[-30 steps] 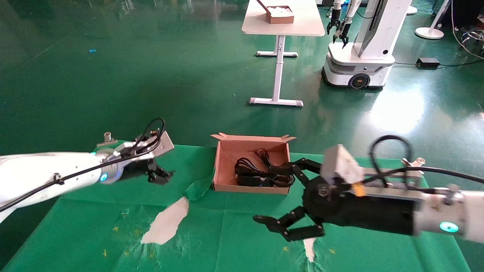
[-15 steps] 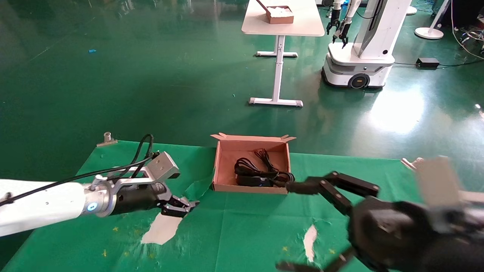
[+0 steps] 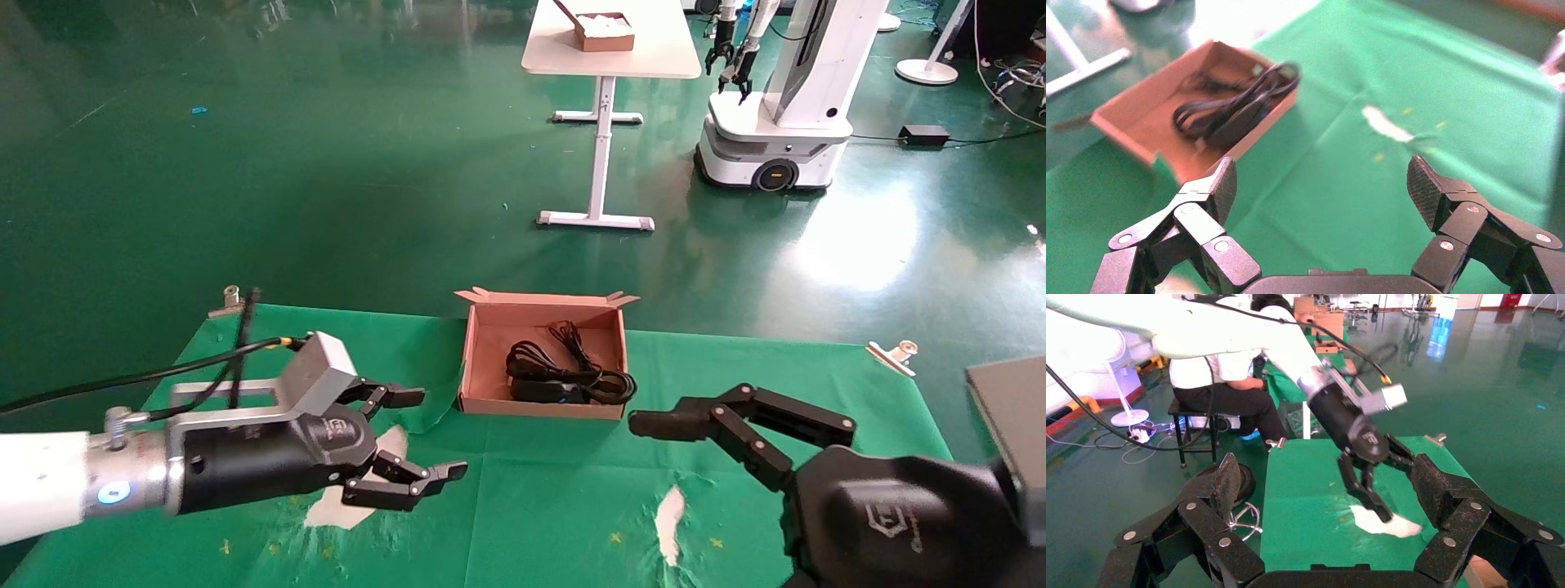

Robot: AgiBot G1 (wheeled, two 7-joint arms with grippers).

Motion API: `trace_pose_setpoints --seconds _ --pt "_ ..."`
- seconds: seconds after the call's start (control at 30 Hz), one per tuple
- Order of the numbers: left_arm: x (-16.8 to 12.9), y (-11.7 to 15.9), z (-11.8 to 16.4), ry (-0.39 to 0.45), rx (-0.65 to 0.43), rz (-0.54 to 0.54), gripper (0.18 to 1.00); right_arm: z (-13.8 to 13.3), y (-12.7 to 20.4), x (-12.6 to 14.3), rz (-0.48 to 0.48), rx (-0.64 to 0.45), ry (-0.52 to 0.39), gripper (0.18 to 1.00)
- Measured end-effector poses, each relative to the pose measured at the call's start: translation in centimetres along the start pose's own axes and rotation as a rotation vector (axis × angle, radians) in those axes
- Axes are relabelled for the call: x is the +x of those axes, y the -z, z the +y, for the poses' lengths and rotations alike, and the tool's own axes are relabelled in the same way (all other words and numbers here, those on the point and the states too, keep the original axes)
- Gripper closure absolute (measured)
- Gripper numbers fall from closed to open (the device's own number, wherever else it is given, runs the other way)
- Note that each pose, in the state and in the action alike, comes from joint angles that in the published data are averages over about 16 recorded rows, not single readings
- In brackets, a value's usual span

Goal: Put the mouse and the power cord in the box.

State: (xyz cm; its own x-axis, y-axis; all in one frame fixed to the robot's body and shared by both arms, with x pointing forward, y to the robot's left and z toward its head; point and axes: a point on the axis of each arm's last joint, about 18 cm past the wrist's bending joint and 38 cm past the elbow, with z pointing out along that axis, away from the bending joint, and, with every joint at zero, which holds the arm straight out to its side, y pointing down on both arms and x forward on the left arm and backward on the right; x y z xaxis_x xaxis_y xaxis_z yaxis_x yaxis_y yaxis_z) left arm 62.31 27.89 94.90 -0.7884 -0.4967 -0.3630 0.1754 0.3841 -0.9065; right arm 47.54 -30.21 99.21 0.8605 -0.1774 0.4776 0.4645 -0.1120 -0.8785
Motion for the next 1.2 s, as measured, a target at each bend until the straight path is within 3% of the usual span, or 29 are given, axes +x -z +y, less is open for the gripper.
trace_pose_setpoints --seconds 0.3,0.73,1.2 --pt "3.5 4.2 -2.4 -0.027 0.164 0.132 0.184 0.0 0.0 0.0 0.0 0.0 0.0 0.178" --pt "8.5 10.6 -5.4 -0.147 0.351 0.293 0.184 0.0 0.0 0.0 0.0 0.0 0.0 0.178" --pt "9.5 11.9 -5.9 -0.179 0.382 0.324 0.184 0.0 0.0 0.0 -0.001 0.0 0.0 0.178"
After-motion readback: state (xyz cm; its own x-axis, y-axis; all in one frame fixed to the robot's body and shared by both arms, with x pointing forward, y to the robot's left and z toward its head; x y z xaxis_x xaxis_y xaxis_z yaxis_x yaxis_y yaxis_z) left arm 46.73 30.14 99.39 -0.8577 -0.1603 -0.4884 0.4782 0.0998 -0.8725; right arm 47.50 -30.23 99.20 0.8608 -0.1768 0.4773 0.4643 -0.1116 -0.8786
